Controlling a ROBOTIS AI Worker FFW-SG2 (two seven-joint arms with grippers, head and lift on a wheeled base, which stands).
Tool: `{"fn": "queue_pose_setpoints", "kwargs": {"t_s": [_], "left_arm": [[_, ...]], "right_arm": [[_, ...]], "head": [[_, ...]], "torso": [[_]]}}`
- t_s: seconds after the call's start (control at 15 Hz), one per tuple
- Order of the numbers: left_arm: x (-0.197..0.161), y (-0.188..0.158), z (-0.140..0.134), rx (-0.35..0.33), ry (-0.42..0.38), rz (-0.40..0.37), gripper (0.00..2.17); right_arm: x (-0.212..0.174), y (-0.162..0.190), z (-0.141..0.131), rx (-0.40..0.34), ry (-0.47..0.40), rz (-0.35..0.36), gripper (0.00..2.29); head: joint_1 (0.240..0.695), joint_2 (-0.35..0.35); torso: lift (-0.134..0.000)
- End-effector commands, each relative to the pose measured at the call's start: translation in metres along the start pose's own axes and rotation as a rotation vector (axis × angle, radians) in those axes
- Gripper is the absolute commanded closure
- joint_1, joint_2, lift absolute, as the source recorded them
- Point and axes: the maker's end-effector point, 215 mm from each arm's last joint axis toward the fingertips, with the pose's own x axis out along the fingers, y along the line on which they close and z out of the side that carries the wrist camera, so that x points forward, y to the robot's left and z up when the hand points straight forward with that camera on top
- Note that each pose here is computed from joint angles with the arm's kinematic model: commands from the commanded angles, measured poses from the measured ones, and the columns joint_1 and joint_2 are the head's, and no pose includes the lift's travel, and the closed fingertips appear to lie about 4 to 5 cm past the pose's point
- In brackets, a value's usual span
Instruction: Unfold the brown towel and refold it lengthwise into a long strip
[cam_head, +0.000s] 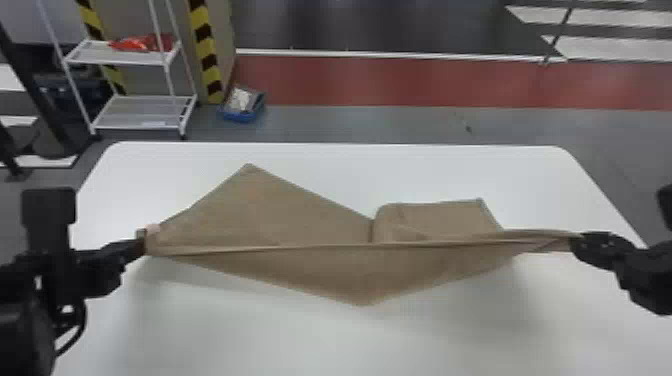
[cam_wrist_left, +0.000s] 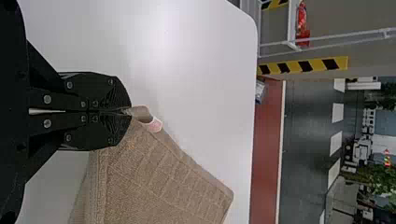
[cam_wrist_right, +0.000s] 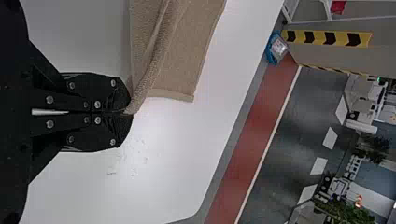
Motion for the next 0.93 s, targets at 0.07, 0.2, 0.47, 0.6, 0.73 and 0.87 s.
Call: {"fn": "queue_pose_setpoints", "kwargs": {"t_s": [0.07,0.2,0.47,0.6,0.73,0.87], "left_arm": [[-0.038,0.004,-0.043,-0.018,0.042,0.017,2.15],[-0.052,-0.008,-0.053,-0.019,0.051,-0.003,2.15],[-0.066,-0.047,-0.09,-0.01,0.149,-0.061,2.15],[-0.062,-0.049,-0.095,0.017,0.143,-0.051,1.52],[-0.062,-0.035,-0.085,0.028,0.1,-0.029,0.0],[-0.066,-0.009,-0.071,0.023,0.059,0.022,0.0]], "right_arm": [[-0.015,0.008,-0.025,-0.065,0.029,0.014,1.41],[-0.019,0.014,-0.03,-0.092,0.029,0.026,1.41],[-0.025,0.014,-0.027,-0.077,0.014,0.039,1.42],[-0.024,0.018,-0.034,-0.079,0.026,0.052,1.41],[-0.023,0.019,-0.037,-0.082,0.029,0.057,1.42],[-0.025,0.016,-0.037,-0.08,0.029,0.05,1.41]], "head": [[0.695,-0.048],[0.695,-0.051],[0.695,-0.085],[0.695,-0.112],[0.695,-0.127],[0.695,-0.119]], "torso": [[-0.123],[-0.123],[-0.123],[-0.123],[-0.123],[-0.123]]}}
